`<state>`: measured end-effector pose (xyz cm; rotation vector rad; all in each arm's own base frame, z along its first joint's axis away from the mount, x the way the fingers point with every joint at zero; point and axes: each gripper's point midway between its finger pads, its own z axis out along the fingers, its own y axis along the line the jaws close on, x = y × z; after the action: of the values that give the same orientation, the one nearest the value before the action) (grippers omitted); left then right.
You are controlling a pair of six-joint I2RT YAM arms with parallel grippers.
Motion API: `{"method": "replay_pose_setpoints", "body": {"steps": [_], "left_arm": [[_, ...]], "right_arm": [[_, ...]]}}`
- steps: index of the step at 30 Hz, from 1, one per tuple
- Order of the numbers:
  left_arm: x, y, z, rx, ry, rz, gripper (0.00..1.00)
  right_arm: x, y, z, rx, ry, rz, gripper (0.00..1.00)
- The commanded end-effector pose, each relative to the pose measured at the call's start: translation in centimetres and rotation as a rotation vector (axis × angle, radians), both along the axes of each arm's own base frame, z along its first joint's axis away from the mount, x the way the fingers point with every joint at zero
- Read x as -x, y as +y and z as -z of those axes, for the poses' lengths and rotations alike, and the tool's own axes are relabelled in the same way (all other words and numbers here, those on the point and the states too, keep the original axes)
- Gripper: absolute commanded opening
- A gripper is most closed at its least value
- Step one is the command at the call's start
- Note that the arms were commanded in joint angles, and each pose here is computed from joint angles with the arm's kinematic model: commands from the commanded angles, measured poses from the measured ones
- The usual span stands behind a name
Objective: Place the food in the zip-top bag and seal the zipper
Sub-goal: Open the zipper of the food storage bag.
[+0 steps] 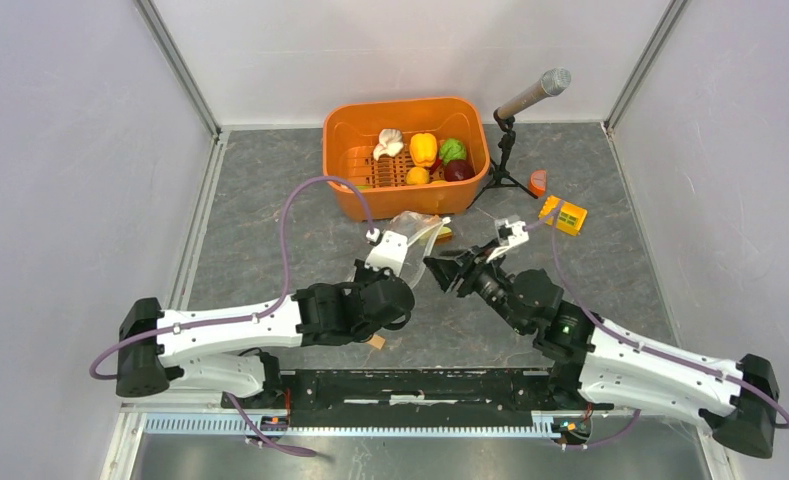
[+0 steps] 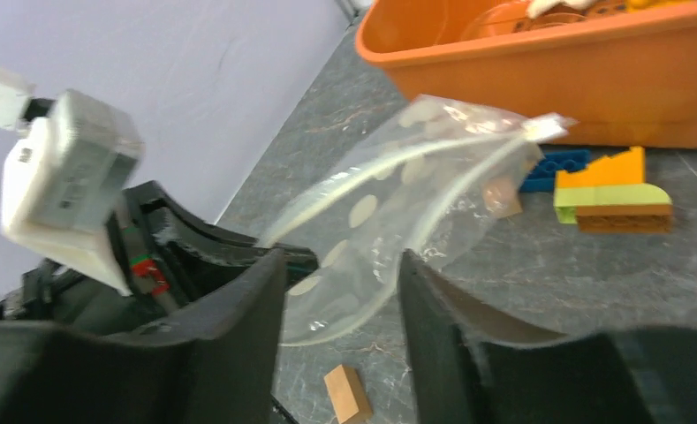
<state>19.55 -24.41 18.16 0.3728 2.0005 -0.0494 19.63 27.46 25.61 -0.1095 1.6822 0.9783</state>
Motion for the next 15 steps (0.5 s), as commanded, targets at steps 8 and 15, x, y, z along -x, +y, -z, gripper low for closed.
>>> {"method": "replay_pose_setpoints", "body": {"steps": [8,15], "left_arm": [[0.2,0.3,-0.9,0.131,0.008,-0.035,0.02],[0.6,0.6,-0.5,0.135,0.023,-0.027,0.02]], "right_arm": [[-1.4,0.7,5.1,0.03,0.097,0.017,0.65],[-1.9,3.1,4.1,-0.021,0.086,-0.042,0.64]]}}
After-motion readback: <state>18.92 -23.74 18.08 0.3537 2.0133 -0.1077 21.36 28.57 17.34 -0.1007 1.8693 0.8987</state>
